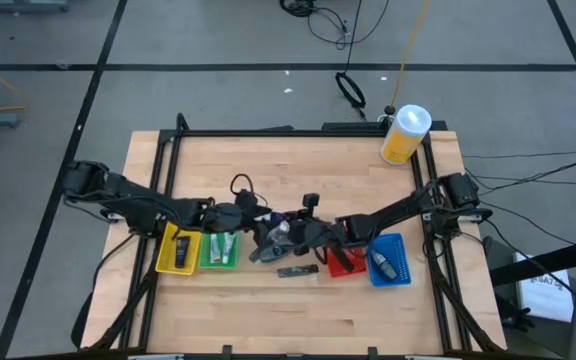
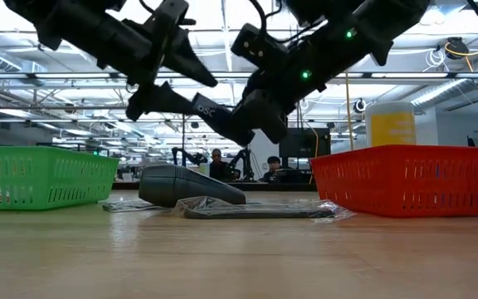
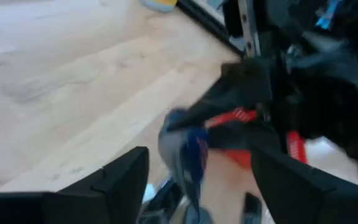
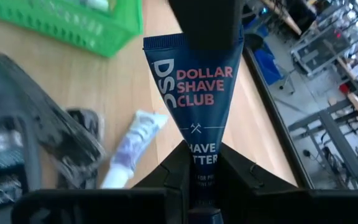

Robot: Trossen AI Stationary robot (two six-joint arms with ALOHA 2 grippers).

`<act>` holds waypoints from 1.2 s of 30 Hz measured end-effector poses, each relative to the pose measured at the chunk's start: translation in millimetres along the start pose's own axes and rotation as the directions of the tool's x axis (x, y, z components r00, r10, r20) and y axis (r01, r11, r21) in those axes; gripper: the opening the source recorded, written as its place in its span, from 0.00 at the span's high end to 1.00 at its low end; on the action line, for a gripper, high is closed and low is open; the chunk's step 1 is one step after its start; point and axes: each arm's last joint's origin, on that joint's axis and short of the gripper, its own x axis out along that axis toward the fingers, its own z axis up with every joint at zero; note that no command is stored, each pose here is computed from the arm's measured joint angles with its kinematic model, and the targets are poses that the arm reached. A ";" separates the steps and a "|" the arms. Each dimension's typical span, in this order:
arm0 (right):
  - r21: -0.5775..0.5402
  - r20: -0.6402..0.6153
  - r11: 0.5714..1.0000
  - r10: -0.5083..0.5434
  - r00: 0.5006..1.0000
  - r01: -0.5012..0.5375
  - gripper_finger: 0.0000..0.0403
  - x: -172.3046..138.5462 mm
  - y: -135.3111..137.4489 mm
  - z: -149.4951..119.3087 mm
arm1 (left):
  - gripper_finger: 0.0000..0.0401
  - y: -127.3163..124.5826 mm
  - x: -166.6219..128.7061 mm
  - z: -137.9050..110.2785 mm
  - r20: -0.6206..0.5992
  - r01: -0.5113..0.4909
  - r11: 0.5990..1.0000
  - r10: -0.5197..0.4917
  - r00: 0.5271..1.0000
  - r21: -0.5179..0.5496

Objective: Pick & Place Travel size toiletries
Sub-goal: Put the blue shave cream into the yellow bin

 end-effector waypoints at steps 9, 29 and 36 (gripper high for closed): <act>0.022 0.057 1.000 -0.010 0.998 0.009 0.89 -2.0 0.4 6.9 | 0.58 1.8 12.7 -8.5 0.009 -0.001 1.000 0.001 1.000 -0.015; 0.077 -0.057 0.983 0.169 0.984 -0.164 0.30 -14.8 11.2 -3.6 | 0.97 2.9 4.3 -8.6 -0.076 0.017 0.989 -0.005 0.997 0.150; 0.090 -0.003 0.977 0.195 0.981 -0.194 0.15 -24.7 19.7 4.4 | 0.99 -11.8 -41.4 14.0 -0.271 0.017 0.961 0.060 0.961 0.275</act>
